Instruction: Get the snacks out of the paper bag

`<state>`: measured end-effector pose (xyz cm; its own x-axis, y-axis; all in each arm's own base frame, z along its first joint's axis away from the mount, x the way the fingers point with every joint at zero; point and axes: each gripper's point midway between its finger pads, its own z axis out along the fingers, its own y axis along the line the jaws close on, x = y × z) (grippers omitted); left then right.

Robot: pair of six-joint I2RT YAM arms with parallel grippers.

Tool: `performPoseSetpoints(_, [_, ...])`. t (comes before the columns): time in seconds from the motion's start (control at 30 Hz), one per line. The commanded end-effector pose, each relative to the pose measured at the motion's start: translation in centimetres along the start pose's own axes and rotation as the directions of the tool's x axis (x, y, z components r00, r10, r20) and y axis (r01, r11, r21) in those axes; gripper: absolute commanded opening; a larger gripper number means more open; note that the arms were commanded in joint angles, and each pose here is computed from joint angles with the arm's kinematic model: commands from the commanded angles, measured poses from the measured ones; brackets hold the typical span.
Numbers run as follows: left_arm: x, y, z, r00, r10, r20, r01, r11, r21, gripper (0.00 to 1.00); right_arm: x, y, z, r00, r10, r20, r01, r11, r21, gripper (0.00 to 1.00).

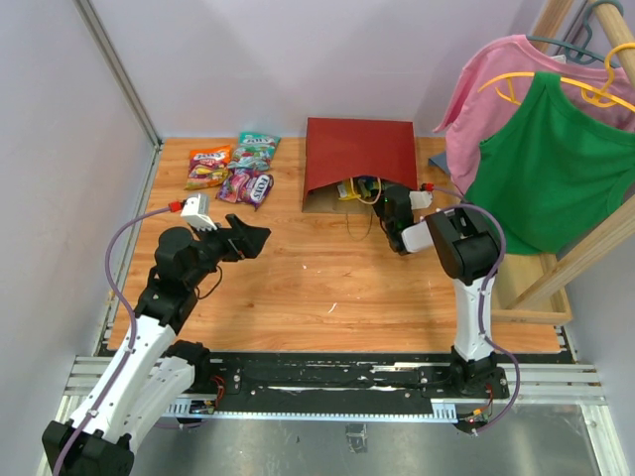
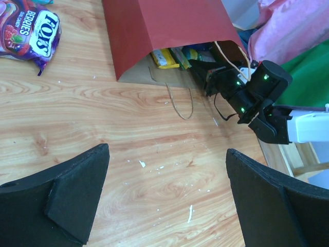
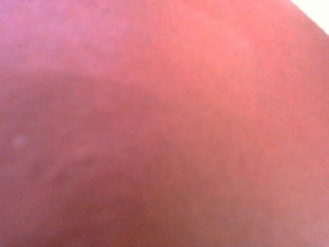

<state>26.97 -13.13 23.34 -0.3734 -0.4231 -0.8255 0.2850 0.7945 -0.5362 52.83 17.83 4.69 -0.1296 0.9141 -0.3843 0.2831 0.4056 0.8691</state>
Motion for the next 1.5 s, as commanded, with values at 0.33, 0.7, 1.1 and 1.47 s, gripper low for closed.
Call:
performPoseSetpoints(0.33, [-2.1,-1.5,-0.9,0.998,0.011,0.055,-0.013,0.999,0.030,1.00,-2.8,8.6,-6.5,0.993,0.092,-0.069,-0.106,0.963,-0.246,0.01])
performPoseSetpoints(0.7, [-2.6,-1.8,-1.8,0.997,0.010,0.071,-0.012,0.999,0.029,1.00,-1.2,5.9,-14.6,0.942,0.193,-0.276,-0.247,0.952,-0.179,0.01])
performPoseSetpoints(1.1, [-3.0,-0.7,-2.0,0.996,0.017,0.086,-0.013,0.999,-0.041,1.00,-0.5,2.8,-25.1,0.914,0.003,-0.405,-0.087,0.978,-0.188,0.01])
performPoseSetpoints(1.47, [-3.0,-0.6,-2.1,0.995,-0.005,0.099,0.009,0.999,-0.042,1.00,-3.8,2.1,-32.6,0.924,-0.219,-0.312,0.118,0.943,-0.312,0.01])
